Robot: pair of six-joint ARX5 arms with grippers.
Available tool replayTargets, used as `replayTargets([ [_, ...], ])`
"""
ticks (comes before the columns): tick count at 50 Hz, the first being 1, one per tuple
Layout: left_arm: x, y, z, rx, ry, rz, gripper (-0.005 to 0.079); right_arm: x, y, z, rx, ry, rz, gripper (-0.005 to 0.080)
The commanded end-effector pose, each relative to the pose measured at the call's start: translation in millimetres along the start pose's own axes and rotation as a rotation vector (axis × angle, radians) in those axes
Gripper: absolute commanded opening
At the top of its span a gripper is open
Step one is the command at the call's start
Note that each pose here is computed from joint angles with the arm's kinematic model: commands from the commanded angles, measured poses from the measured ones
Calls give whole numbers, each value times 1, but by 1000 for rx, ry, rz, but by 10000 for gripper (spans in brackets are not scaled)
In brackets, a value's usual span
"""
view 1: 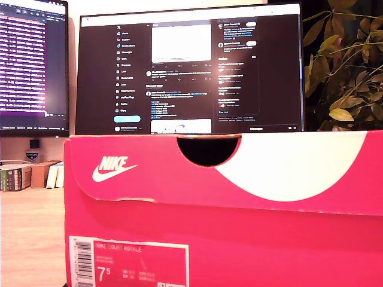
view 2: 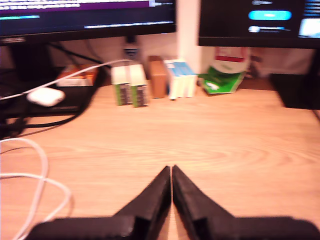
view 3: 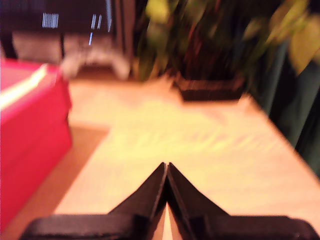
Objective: Close the red shoebox by pushing the lid with your left arm and holding the box in place with your right arm
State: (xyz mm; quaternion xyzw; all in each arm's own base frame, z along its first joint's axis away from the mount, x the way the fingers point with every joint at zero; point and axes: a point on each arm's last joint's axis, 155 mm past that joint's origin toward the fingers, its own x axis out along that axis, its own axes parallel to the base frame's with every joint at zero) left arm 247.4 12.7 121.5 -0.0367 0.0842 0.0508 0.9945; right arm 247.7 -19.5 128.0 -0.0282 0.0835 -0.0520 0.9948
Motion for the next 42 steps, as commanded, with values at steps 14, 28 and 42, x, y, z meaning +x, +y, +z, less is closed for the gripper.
replayTargets([
  [14,3,14,-15,2,32,54,-18,1,-2,-4,7,0,-10,-12],
  [28,3,14,-15,2,32,54,-18,1,-2,-4,7,0,-10,-12],
  [42,3,14,-15,2,32,54,-18,1,-2,-4,6,0,-10,-12],
])
